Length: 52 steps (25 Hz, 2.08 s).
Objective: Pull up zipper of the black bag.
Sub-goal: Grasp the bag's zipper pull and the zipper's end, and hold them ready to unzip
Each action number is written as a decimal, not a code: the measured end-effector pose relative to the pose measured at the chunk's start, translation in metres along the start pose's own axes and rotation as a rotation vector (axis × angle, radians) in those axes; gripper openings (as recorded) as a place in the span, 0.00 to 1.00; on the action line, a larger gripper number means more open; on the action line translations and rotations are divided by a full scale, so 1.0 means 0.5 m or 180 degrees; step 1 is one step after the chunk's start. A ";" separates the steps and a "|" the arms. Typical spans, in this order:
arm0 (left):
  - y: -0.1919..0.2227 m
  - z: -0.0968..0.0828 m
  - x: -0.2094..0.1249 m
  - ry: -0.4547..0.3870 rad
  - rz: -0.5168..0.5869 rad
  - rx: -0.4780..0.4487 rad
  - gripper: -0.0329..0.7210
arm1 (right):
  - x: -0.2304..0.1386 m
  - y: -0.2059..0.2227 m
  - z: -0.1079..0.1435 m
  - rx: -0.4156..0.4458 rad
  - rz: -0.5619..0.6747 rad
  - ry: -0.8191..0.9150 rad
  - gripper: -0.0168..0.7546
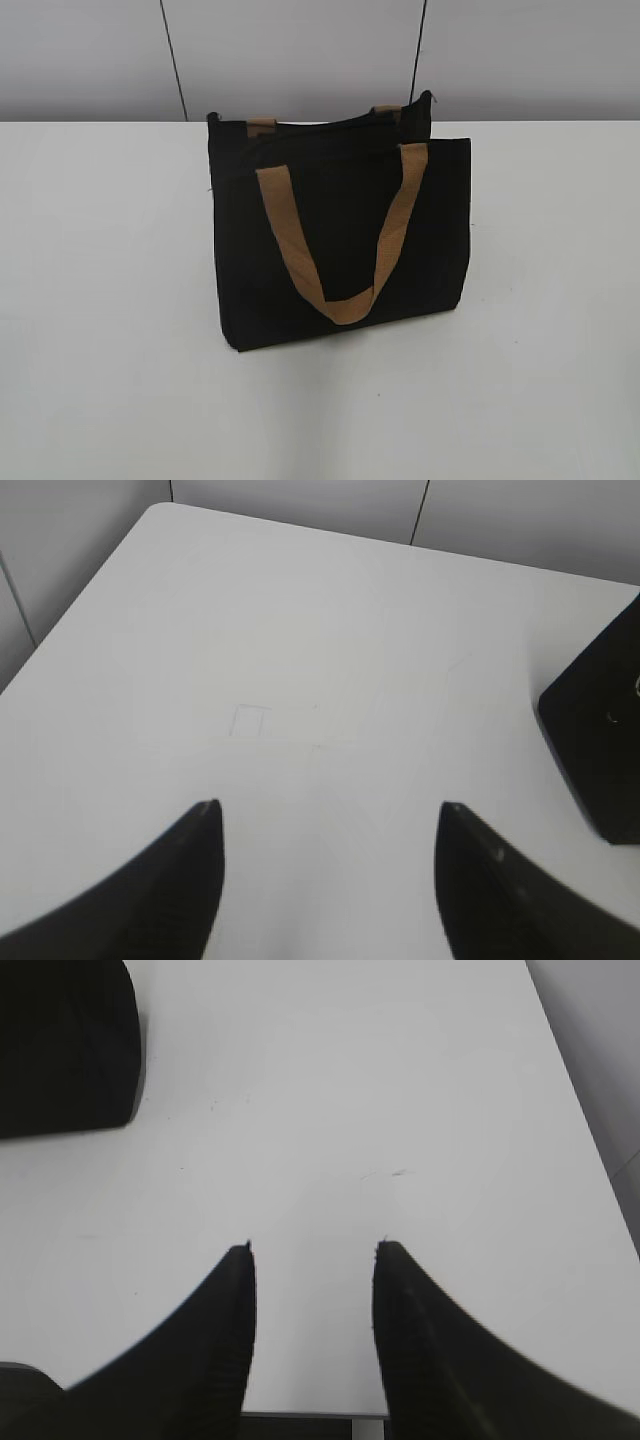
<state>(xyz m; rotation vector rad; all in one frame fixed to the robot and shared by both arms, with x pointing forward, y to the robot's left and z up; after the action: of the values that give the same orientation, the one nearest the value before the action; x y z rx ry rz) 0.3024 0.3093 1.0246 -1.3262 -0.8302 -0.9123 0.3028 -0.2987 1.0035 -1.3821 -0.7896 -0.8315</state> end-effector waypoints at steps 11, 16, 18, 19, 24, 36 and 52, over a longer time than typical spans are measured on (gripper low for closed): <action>0.010 -0.001 0.045 0.0001 -0.0063 -0.0019 0.68 | 0.000 0.000 0.000 0.0000 0.0000 0.0000 0.42; 0.041 -0.002 0.139 0.0012 -0.0502 -0.0031 0.67 | 0.000 0.000 0.000 0.0000 0.0000 0.0000 0.42; 0.064 -0.003 0.166 0.0021 -0.0581 -0.0039 0.67 | 0.000 0.000 0.000 0.0000 0.0000 0.0000 0.42; 0.077 -0.004 0.180 0.0027 -0.0623 -0.0047 0.67 | 0.000 0.000 0.000 0.0000 0.0000 0.0000 0.42; 0.146 -0.032 0.231 0.0063 -0.0874 -0.0262 0.65 | 0.000 0.000 0.000 0.0000 0.0000 0.0000 0.42; 0.346 -0.122 0.201 0.0314 -0.1270 -0.0667 0.64 | 0.000 0.000 0.000 0.0000 0.0000 0.0000 0.42; 0.520 -0.304 0.016 0.0823 -0.0910 -0.1798 0.64 | 0.000 0.000 0.000 0.0000 0.0000 0.0000 0.42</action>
<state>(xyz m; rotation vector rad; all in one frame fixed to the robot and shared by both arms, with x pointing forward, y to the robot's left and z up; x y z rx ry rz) 0.5392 0.1630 0.9099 -1.5418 -0.5849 -1.5918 0.3028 -0.2987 1.0035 -1.3821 -0.7896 -0.8315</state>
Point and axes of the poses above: a point on each arm's last joint axis where the gripper is mounted, y pointing out along that axis toward the gripper, z along the wrist's bending axis when the last joint is at zero, x = y × z, the point moved 8 cm from there along y, pointing out along that axis toward the gripper, and after that the axes turned 7 degrees about y, right-handed, at the moved point
